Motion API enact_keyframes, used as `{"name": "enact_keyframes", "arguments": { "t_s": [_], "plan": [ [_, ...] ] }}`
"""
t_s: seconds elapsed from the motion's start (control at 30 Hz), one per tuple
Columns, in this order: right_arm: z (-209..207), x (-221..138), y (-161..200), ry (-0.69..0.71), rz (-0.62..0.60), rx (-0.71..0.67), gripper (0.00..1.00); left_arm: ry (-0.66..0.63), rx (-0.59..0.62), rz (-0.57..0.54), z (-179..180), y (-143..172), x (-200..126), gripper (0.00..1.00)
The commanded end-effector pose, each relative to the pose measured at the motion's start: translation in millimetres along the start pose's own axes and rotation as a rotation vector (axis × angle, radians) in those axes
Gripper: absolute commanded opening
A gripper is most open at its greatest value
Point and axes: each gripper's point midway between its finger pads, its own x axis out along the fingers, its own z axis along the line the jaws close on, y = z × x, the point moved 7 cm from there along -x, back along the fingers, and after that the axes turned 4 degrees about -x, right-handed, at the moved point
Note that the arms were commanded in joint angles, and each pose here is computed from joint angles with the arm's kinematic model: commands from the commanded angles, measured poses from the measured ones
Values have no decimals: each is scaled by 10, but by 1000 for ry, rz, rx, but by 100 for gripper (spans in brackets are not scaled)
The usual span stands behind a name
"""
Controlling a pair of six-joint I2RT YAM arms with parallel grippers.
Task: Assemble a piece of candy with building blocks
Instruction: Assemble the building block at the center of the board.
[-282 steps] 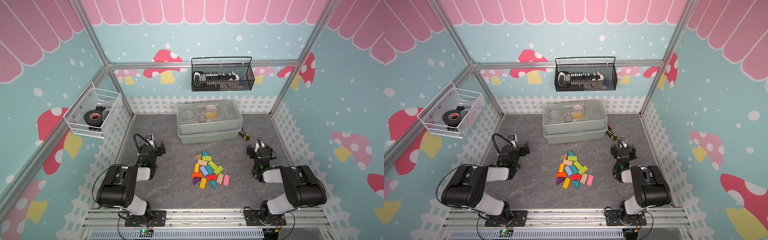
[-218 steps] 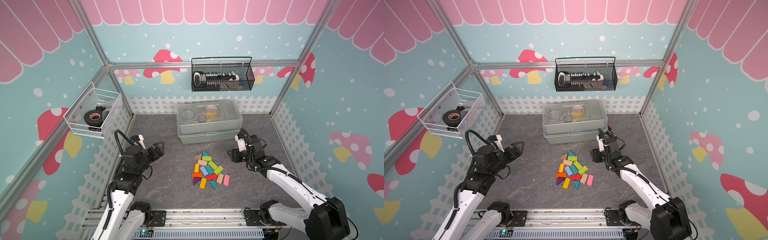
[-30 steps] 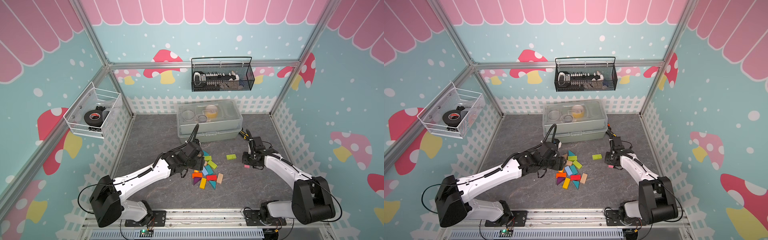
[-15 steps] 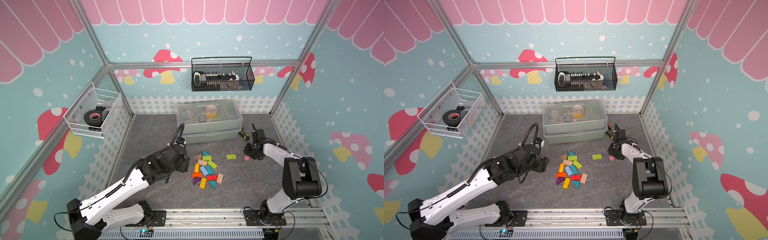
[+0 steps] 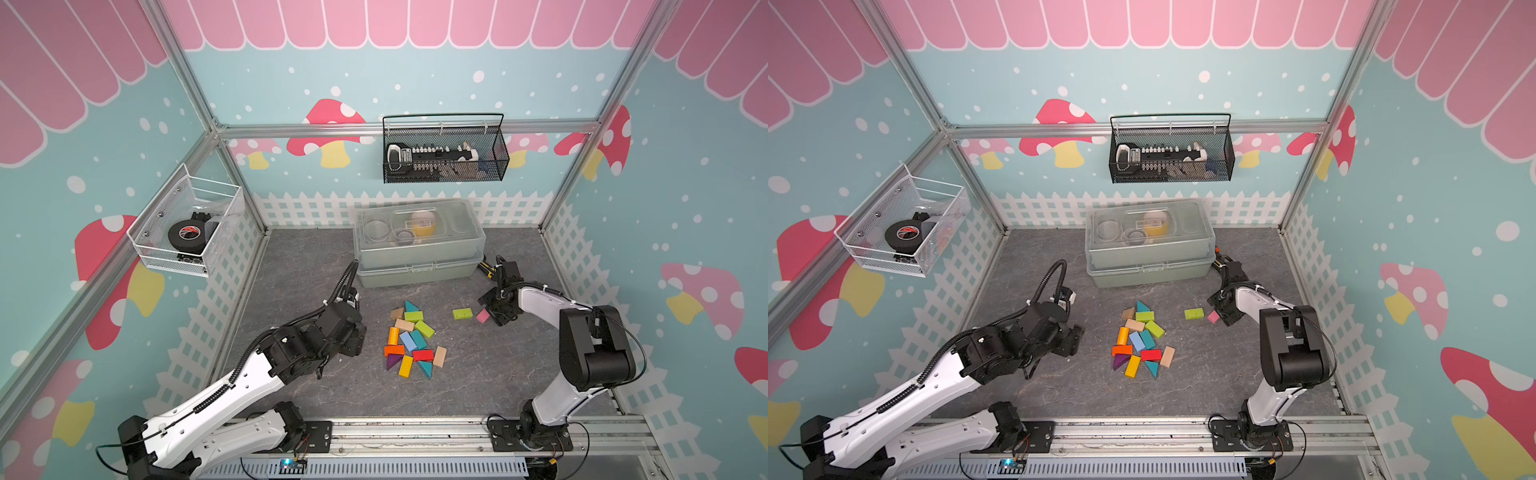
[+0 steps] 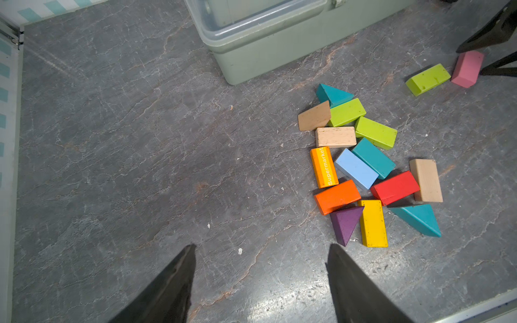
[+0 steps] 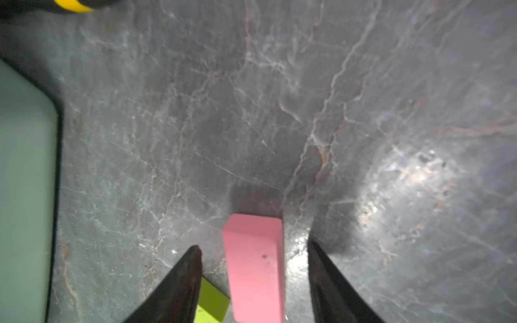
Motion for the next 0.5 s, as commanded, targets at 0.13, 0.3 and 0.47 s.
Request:
{"name": "enact_keyframes", "arguments": {
  "t_s": [0.13, 0.3, 0.47],
  "plan": [
    [-30, -293, -10, -2, -55, -232, 71, -36, 19, -13, 81, 19, -42, 74],
    [129, -575, -178, -116, -191, -632, 68, -39, 9, -21, 104, 14, -55, 74],
    [300, -682, -209, -132, -149, -1094, 68, -41, 10, -20, 107, 19, -52, 74]
  ]
}}
